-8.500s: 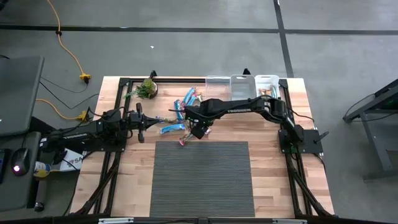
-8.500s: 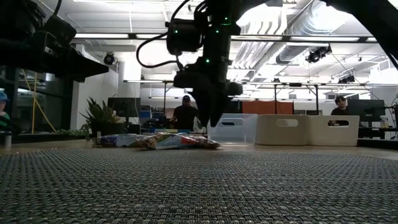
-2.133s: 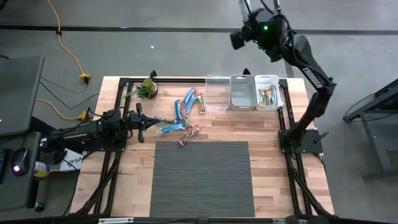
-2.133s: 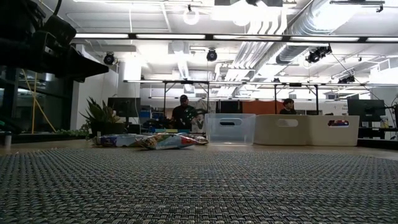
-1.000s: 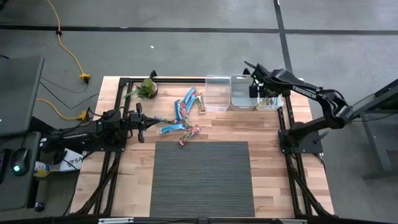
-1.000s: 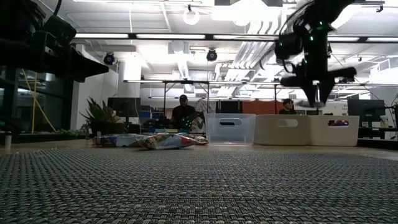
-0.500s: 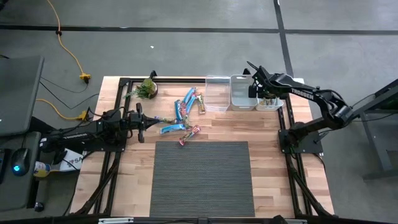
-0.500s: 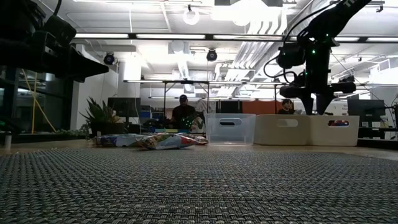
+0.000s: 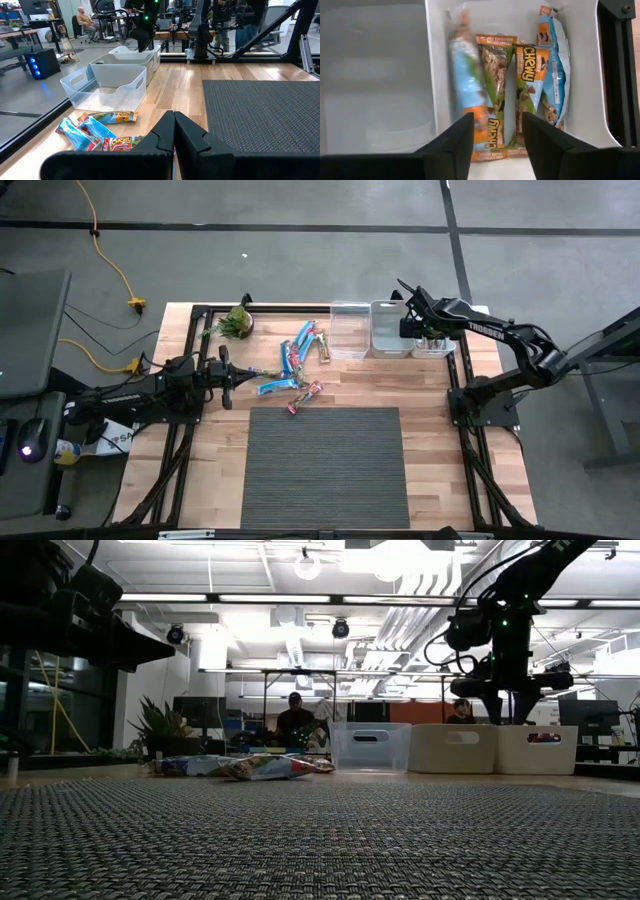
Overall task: Pick and place Granola Bars by type
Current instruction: Put the yellow granola bar into the white bin
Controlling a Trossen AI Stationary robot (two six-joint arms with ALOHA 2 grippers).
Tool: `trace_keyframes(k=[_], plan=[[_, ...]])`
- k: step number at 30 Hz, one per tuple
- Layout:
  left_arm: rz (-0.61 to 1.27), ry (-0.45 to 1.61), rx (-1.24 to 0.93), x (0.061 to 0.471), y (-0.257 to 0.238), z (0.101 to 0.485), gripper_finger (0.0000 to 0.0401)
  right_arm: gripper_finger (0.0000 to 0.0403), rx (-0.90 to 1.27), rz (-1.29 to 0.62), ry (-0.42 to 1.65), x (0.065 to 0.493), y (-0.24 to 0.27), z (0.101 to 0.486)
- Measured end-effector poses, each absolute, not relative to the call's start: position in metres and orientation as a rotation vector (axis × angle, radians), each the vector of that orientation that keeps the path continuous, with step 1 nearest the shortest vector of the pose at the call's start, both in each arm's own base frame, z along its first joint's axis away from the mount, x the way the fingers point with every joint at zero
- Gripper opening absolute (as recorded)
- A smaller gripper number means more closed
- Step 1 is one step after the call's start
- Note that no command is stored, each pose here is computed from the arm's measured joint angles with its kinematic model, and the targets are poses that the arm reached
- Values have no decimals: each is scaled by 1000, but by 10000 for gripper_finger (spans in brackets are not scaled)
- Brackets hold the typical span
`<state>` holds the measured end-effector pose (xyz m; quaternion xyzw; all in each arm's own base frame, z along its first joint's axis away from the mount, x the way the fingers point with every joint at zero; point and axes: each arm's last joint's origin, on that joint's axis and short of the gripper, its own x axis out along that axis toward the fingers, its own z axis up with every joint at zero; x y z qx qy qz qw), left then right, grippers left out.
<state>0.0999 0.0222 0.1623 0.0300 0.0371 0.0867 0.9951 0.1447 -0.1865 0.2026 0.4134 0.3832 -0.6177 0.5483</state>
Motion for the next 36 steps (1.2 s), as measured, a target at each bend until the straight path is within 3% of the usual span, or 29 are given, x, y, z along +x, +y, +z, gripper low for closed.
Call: trace_keyframes(k=[6, 13, 26, 36], plan=[[174, 74, 60, 100, 22, 162, 1, 179, 964, -1447, 906, 147, -186, 205], [173, 74, 60, 100, 22, 162, 1, 185, 874, -1362, 784, 162, -190, 239], [174, 75, 60, 100, 22, 162, 1, 186, 740, -917, 269, 225, -190, 311], [174, 74, 60, 100, 22, 162, 1, 185, 558, -597, 164, 269, -158, 325]])
